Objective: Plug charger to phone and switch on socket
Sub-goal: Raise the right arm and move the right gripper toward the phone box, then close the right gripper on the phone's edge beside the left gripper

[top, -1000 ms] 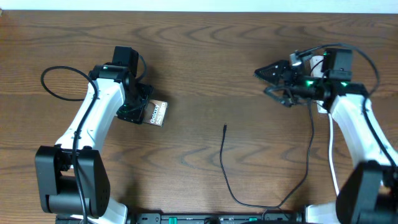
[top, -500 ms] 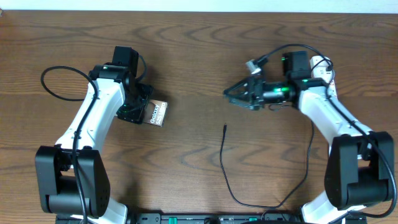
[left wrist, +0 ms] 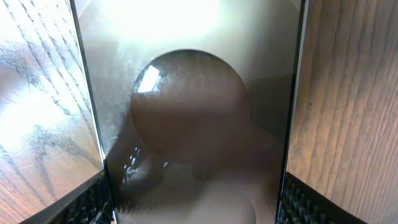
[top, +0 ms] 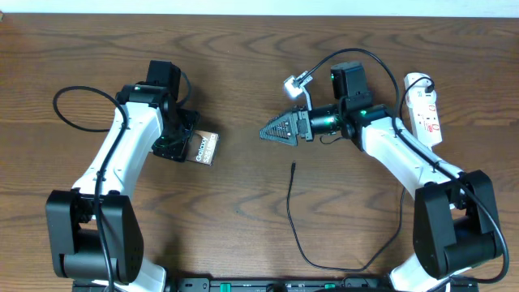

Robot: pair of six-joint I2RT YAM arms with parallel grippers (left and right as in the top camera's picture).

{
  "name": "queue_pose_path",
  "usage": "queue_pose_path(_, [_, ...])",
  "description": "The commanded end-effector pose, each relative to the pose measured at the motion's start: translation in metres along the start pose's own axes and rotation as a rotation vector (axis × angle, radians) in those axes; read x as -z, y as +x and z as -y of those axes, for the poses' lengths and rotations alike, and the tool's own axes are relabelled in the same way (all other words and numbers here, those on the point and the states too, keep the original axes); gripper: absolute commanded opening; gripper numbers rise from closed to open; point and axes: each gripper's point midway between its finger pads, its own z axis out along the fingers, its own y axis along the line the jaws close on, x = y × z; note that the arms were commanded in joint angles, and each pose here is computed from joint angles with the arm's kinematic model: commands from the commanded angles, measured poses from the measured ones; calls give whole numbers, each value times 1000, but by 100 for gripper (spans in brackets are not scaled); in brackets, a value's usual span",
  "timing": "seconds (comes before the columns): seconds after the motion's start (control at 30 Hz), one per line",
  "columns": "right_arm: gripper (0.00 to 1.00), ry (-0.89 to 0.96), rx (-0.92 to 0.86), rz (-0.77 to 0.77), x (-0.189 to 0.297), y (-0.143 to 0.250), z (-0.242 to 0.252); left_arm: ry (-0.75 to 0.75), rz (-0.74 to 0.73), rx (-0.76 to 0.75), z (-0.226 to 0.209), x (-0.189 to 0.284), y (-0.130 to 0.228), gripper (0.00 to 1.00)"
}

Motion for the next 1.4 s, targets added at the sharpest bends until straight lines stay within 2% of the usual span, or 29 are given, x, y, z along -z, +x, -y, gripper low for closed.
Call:
queue_pose_path(0.0, [99,77,-33,16,-4,-5,12,59,25,-23,12,20,-2,8])
queue_pose_path(0.2, [99,188,-6,15,-19,-3,23,59,25,-23,12,20,-1,7])
queue_pose_path(0.43, [99,168,99,-2,-52,-1,4,60,19,-23,12,20,-1,8])
queue_pose_path(0.6, [99,298,-37,37,-61,0,19,61,14,-23,12,20,0,7])
queue_pose_path(0.8, [99,325,-136,72,-62,-3,23,75,-29,-25,14,20,8,7])
queue_pose_path(0.97, [99,201,-117,51,-71,-6,8,76,-36,-25,15,20,9,8])
queue_pose_path(1.23, [99,-21,-213,-29,-98,6,14,87,-65,-27,17,20,14,7])
queue_pose_path(1.37, [99,-48,-245,-43,-104,9,21,91,-64,-27,18,20,14,8])
